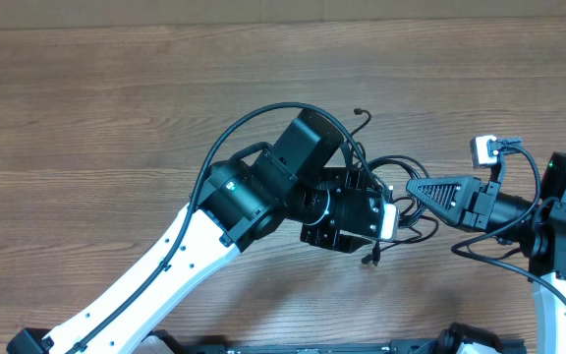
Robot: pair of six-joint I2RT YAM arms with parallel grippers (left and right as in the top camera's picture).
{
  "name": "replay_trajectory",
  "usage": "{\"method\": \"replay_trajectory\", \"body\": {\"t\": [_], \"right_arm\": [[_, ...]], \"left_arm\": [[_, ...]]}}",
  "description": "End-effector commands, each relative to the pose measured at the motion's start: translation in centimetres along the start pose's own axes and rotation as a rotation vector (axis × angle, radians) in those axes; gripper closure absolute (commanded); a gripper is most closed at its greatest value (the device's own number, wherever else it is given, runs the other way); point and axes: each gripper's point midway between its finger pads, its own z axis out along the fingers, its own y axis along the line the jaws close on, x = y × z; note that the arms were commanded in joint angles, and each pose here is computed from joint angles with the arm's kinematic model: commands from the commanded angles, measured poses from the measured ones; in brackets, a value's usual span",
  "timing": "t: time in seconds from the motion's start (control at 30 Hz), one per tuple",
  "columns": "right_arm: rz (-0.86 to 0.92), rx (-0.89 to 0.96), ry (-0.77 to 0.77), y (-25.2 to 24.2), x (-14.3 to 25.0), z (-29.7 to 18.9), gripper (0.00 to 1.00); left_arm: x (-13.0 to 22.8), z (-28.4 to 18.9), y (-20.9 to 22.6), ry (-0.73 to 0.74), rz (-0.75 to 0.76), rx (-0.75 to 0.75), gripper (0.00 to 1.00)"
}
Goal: Untangle cables
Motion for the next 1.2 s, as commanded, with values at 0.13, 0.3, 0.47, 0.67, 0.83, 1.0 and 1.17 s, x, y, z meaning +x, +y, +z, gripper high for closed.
{"method": "replay_trajectory", "body": {"t": [0.13, 0.3, 0.47, 0.67, 0.83, 1.0, 1.17], "right_arm": [[-0.046, -0.052, 0.009, 1.54, -0.06, -0.22, 0.96], [-0.046, -0.052, 0.009, 1.54, -0.06, -0.22, 0.96], [-0.047, -0.097, 0.027, 2.30, 0.26, -0.28, 0.96], [-0.048, -0.096, 0.027, 2.29, 0.25, -0.28, 0.96], [-0.048, -0.097, 0.027, 2.30, 0.25, -0.28, 0.96], [-0.048, -0.096, 0.027, 2.29, 0.25, -0.28, 0.96], [-0.051, -0.096, 0.027, 2.29, 0.23, -0.28, 0.96]], "left_arm": [[-1.00, -0.33, -0.44, -0.031, 0.014, 0.013, 0.45], [-1.01, -0.33, -0.46, -0.032, 0.015, 0.014, 0.55], [-1.42, -0.35, -0.80, -0.055, 0.008, 0.034, 0.55], [-1.44, -0.35, -0.82, -0.057, 0.008, 0.035, 0.65], [-1.43, -0.35, -0.81, -0.057, 0.008, 0.035, 0.73], [-1.43, -0.28, -0.84, -0.058, 0.006, 0.039, 0.95], [-1.16, 0.13, -0.75, -0.051, -0.012, 0.047, 0.96]]}}
